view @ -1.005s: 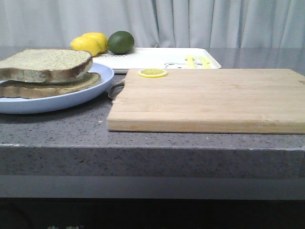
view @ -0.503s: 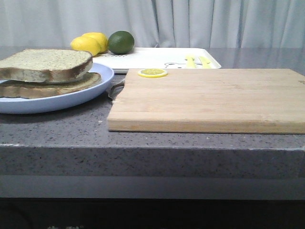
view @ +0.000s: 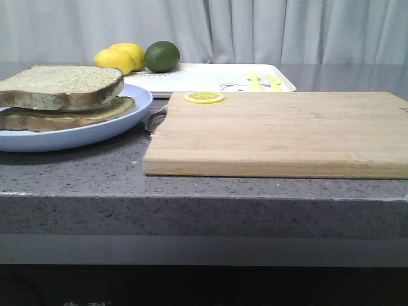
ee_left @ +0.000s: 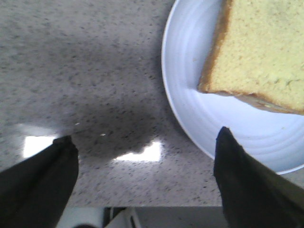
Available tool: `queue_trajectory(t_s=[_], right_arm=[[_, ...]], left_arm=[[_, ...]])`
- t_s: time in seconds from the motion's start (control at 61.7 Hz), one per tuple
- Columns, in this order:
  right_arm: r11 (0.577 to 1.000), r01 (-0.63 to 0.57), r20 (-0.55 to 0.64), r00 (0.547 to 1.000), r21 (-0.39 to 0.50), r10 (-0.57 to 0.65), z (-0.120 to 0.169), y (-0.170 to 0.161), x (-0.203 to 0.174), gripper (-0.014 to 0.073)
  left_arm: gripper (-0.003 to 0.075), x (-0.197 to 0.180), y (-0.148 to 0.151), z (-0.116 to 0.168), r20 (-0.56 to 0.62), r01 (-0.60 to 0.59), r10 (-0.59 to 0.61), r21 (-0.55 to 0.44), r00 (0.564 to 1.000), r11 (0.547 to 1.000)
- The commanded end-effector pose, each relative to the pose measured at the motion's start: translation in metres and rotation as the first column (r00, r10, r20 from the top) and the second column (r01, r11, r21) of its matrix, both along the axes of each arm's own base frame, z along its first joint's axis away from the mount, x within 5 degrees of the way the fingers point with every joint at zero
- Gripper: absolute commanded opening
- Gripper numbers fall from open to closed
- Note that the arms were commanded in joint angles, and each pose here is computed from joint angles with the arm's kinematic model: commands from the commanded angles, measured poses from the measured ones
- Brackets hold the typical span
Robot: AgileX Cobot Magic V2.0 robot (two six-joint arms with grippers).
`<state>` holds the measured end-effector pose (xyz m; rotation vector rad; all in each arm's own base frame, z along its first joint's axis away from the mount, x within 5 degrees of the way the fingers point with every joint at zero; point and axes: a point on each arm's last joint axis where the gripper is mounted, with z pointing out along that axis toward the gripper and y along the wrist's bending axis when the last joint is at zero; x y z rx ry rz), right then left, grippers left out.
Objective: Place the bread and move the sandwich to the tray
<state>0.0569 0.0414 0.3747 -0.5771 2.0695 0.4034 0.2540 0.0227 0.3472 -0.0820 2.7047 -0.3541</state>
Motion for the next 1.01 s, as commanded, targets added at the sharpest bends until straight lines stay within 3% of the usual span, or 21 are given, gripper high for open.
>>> queue_trajectory(t_s=[0.0,0.341,0.795,0.989], right_arm=[[0.999,0.010,0.070,0.997,0.033,-0.012,0.010,0.000,0.002,0.0362],[0.999,0.010,0.069,0.998,0.033,-0.012,0.010,0.000,0.002,0.0362],[0.999,0.010,0.069,0.998,0.033,-0.012,0.010,0.000,0.002,0.0362],[0.999,0.010,0.069,0.998,0.033,-0.012,0.010,0.000,0.002,0.0362]], left_arm=[[0.0566,0.015,-0.001,0.006,0.068,0.024,-0.016,-0.117,0.998,0.993],[0.0564,0.058,0.006,-0.038,0.000,-0.024,0.024,-0.217,1.000,0.976],[0.0562,0.081,0.008,-0.063,-0.024,-0.083,0.080,-0.285,0.997,0.955],[0.0430,0.081,0.008,-0.064,-0.029,-0.082,0.077,-0.287,0.997,0.955]])
